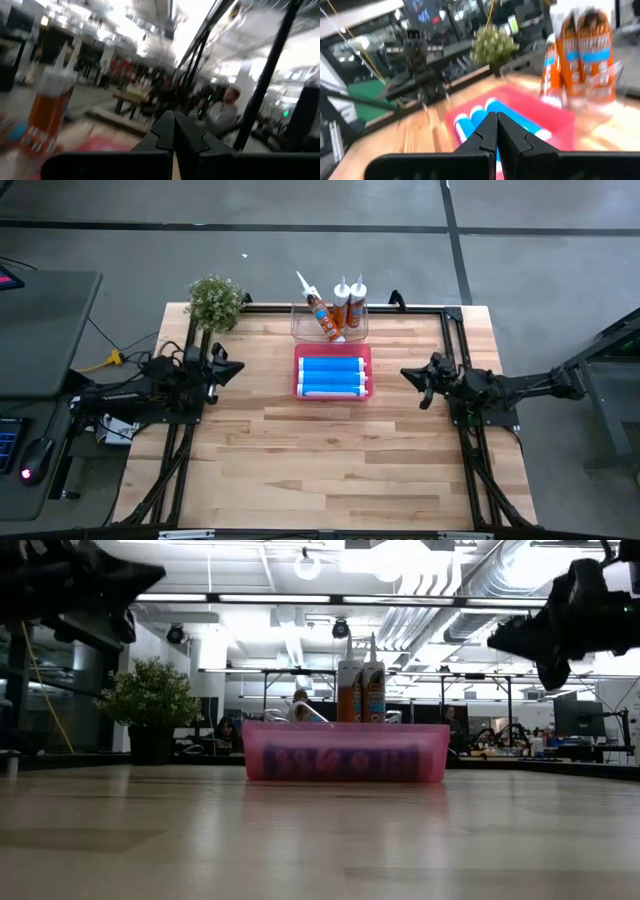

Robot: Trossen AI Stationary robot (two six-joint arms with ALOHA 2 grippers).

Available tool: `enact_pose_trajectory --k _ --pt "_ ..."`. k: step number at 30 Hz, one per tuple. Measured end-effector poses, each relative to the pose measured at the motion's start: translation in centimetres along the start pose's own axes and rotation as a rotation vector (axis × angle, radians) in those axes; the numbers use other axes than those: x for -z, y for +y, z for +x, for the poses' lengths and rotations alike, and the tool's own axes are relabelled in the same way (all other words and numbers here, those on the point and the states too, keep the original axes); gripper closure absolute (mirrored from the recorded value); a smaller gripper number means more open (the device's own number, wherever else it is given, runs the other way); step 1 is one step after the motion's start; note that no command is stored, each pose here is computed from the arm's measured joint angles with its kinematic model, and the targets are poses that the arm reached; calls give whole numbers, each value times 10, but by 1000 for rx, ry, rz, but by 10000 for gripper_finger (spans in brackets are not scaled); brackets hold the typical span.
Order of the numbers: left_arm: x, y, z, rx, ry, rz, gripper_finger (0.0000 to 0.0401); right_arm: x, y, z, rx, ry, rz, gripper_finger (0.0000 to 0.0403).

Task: Pick & place silicon tubes, Sealant and Lysol wipes
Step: Return to home position

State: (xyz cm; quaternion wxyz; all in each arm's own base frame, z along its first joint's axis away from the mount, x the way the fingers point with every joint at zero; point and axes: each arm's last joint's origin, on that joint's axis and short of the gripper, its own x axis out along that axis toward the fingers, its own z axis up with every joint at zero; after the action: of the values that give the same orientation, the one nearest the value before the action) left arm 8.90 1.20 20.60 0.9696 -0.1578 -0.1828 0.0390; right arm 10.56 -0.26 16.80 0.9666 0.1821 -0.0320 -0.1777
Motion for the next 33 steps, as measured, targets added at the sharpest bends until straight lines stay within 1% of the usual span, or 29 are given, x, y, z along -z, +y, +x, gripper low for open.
enact_pose_trajectory --k 3,5,7,10,13,15,18,21,24,28,33 --pt "8 3 0 -50 77 11 401 5 -1 0 -8 57 -6 403" --pt "11 5 -1 -78 103 43 401 7 -1 0 -34 84 -53 403" --pt "12 6 -1 -104 114 80 401 8 -1 0 -59 100 -106 403" --pt "13 8 -1 -141 114 125 401 8 0 0 -66 103 -135 403" --pt "12 8 -1 -154 112 171 401 9 0 -1 -94 112 -195 403" --pt "12 8 -1 -147 115 203 401 9 1 -1 -112 116 -253 403" --pt "14 7 -1 -105 142 250 401 9 1 -1 -115 113 -298 403" --pt "19 6 -2 -25 205 294 401 9 0 -1 -115 113 -315 403" --pt "25 6 -3 29 276 304 401 9 0 -1 -99 106 -321 402" --pt "30 8 -5 22 344 300 401 8 0 0 -73 94 -320 402" --pt "31 9 -6 3 360 301 401 8 0 0 -74 94 -319 402"
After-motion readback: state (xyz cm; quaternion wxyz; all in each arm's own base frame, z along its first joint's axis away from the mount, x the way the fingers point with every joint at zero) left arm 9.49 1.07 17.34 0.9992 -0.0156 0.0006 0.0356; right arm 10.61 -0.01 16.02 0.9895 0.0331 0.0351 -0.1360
